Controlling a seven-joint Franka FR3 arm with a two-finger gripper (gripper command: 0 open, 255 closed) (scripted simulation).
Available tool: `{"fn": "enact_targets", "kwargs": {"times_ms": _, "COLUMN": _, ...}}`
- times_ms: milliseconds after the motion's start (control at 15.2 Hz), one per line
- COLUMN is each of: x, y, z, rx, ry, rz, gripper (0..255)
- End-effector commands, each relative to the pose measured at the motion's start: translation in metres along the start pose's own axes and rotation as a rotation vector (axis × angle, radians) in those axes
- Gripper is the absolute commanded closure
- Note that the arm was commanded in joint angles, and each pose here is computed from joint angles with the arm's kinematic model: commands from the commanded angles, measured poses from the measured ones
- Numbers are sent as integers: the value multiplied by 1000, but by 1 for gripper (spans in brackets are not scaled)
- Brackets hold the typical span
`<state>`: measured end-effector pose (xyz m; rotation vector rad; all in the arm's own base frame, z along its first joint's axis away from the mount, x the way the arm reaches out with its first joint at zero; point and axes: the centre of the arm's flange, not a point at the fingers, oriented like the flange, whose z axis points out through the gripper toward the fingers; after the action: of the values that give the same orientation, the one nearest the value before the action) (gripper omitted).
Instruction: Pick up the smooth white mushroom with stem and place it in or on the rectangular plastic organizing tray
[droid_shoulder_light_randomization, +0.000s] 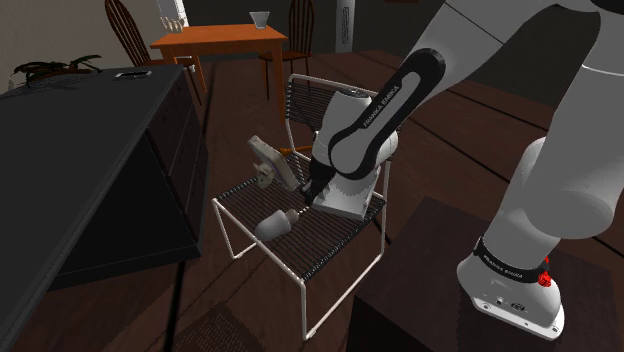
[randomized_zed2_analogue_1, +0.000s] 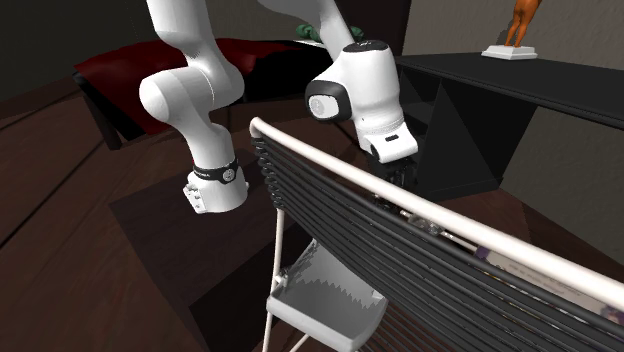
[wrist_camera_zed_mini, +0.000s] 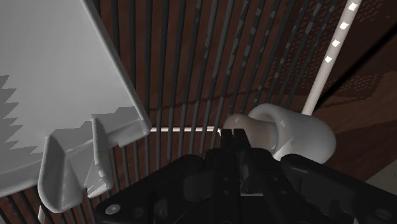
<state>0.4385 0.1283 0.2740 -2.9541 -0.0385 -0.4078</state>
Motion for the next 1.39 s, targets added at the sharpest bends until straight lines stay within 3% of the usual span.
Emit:
{"fn": "enact_targets", "kwargs": {"times_ms": 0, "x": 0, "y": 0, "z": 0, "rx": 0, "ry": 0, "rz": 0, "gripper": 255}}
{"fn": "enact_targets", "kwargs": {"times_ms": 198, "x": 0, "y": 0, "z": 0, "rx": 0, "ry": 0, "rz": 0, "gripper": 255}}
{"fn": "enact_targets", "kwargs": {"times_ms": 264, "x": 0, "y": 0, "z": 0, "rx": 0, "ry": 0, "rz": 0, "gripper": 0}}
{"fn": "enact_targets", "kwargs": {"times_ms": 594, "x": 90, "y": -44, "z": 36, "rx": -2, "ry": -289, "rz": -595, "gripper": 0}}
{"fn": "enact_targets", "kwargs": {"times_ms": 924, "x": 126, "y": -128, "z": 91, "rx": -5, "ry": -577, "rz": -1190, "gripper": 0}}
{"fn": "enact_targets", "kwargs": {"times_ms": 1320, "x": 115, "y": -122, "z": 115, "rx": -5, "ry": -585, "rz": -1206, "gripper": 0}}
